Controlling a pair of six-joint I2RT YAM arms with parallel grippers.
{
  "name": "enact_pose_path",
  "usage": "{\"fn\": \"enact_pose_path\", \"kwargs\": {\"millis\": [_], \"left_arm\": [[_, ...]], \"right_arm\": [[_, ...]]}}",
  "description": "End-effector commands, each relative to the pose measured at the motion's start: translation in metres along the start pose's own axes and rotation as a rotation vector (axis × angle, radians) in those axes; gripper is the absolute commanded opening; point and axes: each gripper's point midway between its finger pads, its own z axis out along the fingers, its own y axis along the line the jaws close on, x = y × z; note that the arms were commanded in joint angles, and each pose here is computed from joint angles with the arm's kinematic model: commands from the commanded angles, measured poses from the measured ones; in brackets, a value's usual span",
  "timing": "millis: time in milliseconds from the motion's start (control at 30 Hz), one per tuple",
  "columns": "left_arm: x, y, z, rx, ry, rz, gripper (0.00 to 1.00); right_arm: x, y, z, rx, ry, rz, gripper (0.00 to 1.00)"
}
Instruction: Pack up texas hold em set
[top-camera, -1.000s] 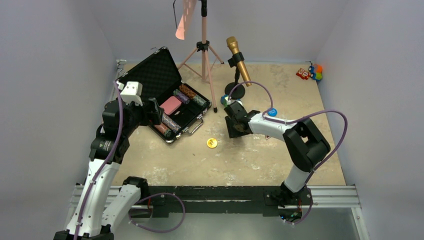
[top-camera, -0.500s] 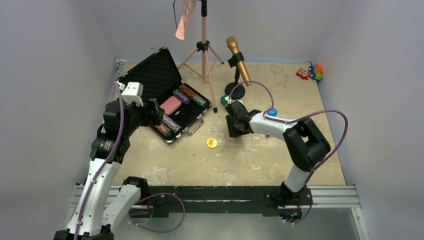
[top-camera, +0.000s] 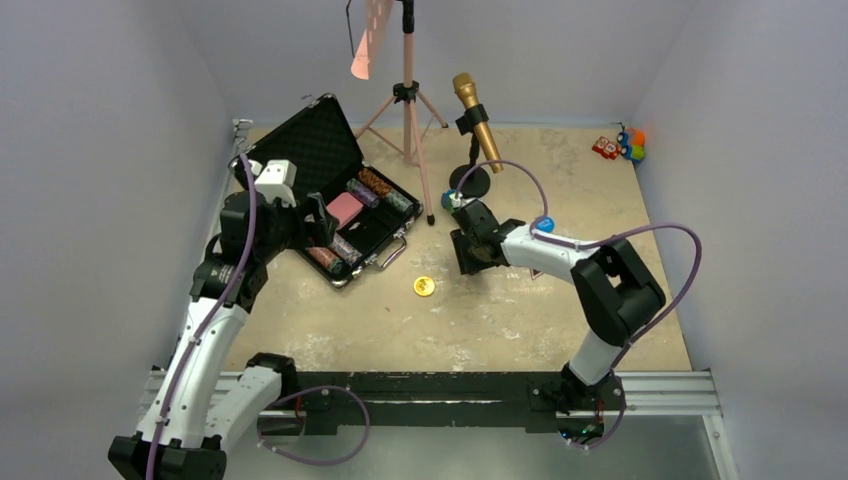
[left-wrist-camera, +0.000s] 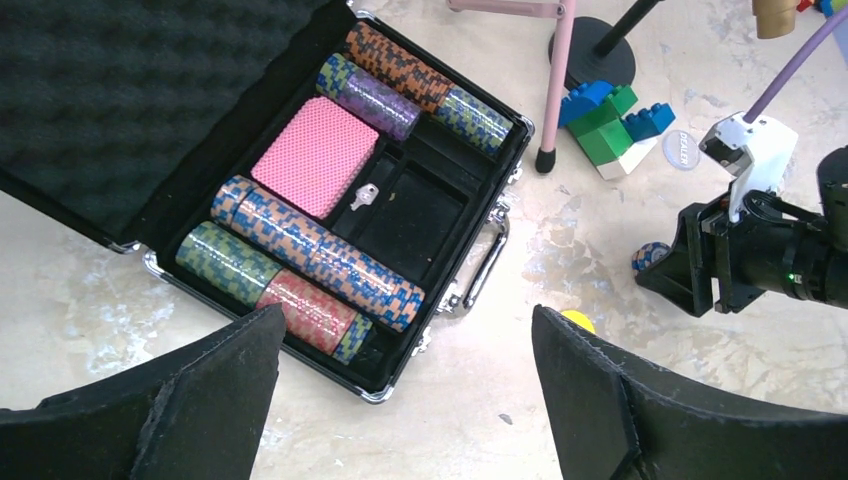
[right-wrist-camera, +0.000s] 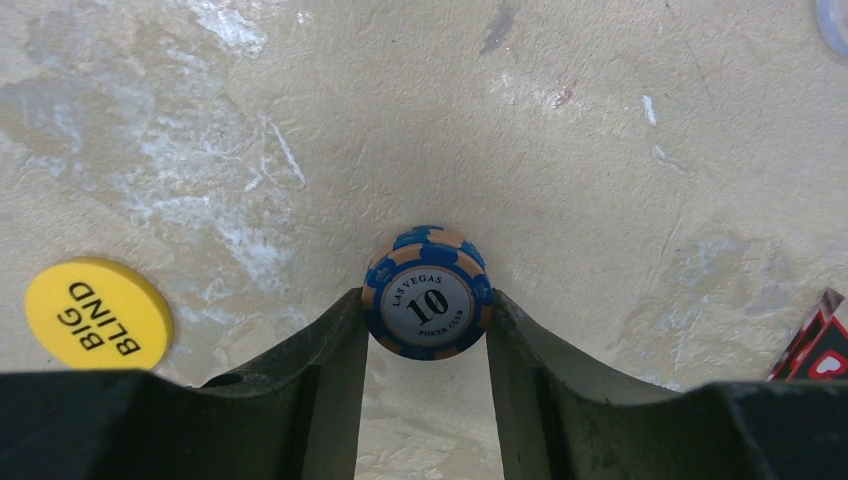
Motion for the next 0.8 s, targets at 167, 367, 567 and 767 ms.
{"fn": "enact_pose_path", "kwargs": {"millis": [167,367,567,767], "left_arm": [[0.009,-0.021,0.012,0.062,0.049,-0.103,0.94],[0.023,-0.043,0.019,0.134,0.082,-0.224,0.92],[0.058,-0.058,0.037,0.172,0.184,-0.258,0.88],[0.074,-0.092,0.057,0.339,0.278,-0.336,0.84]], "right_arm": [[-0.033,0.011,-0.042,-0.093,-0.133,-0.082,0.00],[-0.039,0.035,-0.063,-0.189,-0.173,-0.198,0.00],[-0.042,0.067,-0.084,-0.298,-0.217,-0.314,0.00],[-0.037,0.102,-0.105,-0.430,-0.247,-0.431,0.00]]}}
